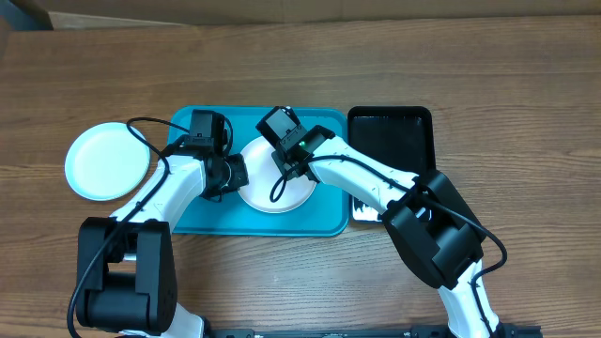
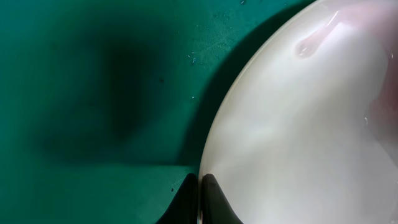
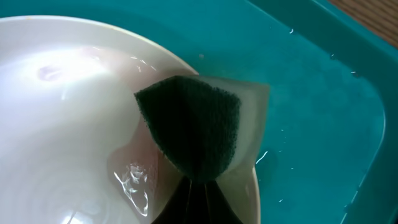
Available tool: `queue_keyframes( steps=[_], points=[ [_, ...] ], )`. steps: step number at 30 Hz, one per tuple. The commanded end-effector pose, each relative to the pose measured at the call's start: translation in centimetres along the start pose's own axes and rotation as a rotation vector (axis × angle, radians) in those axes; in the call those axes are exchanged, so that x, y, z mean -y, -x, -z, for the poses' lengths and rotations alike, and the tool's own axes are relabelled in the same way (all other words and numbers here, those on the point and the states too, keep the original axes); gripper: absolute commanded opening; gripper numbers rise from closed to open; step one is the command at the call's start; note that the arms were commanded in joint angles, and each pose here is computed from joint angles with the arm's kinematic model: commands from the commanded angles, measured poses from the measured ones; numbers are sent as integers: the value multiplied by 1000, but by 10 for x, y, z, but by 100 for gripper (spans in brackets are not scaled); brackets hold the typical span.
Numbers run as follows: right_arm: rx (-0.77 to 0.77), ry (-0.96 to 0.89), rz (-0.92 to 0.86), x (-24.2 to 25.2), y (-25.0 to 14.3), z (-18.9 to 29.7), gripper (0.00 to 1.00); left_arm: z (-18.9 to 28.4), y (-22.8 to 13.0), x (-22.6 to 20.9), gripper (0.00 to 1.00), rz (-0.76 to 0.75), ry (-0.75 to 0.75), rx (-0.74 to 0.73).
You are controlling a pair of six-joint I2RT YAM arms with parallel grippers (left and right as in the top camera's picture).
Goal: Clean dirty plates on tray and stack at the side
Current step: 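Wipe the stained white plate with the sponge in the right gripper, then carry the sponge back into the black tray with the right gripper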
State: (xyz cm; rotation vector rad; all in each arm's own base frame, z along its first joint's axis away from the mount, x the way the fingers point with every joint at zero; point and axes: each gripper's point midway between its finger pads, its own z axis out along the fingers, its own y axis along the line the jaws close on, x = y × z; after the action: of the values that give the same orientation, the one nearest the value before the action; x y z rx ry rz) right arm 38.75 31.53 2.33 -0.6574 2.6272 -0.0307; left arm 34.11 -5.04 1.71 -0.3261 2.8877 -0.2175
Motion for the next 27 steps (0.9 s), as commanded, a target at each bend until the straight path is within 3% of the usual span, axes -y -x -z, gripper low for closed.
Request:
queue_keyframes(
  steps=[1, 11, 15, 22, 27],
  points=[
    [-119, 141, -12, -27, -29, -21, 4, -6, -9, 0, 4, -22, 4, -33],
    [-213, 512, -29, -86, -43, 2, 4, -6, -8, 0, 4, -22, 4, -32],
    [-200, 616, -60, -85, -27, 20, 4, -6, -8, 0, 4, -22, 4, -31],
    [-2, 756, -154, -28, 52, 106, 4, -6, -8, 0, 4, -22, 4, -31],
    [47, 705, -228, 37, 56, 153, 4, -6, -9, 0, 4, -22, 5, -32]
  ],
)
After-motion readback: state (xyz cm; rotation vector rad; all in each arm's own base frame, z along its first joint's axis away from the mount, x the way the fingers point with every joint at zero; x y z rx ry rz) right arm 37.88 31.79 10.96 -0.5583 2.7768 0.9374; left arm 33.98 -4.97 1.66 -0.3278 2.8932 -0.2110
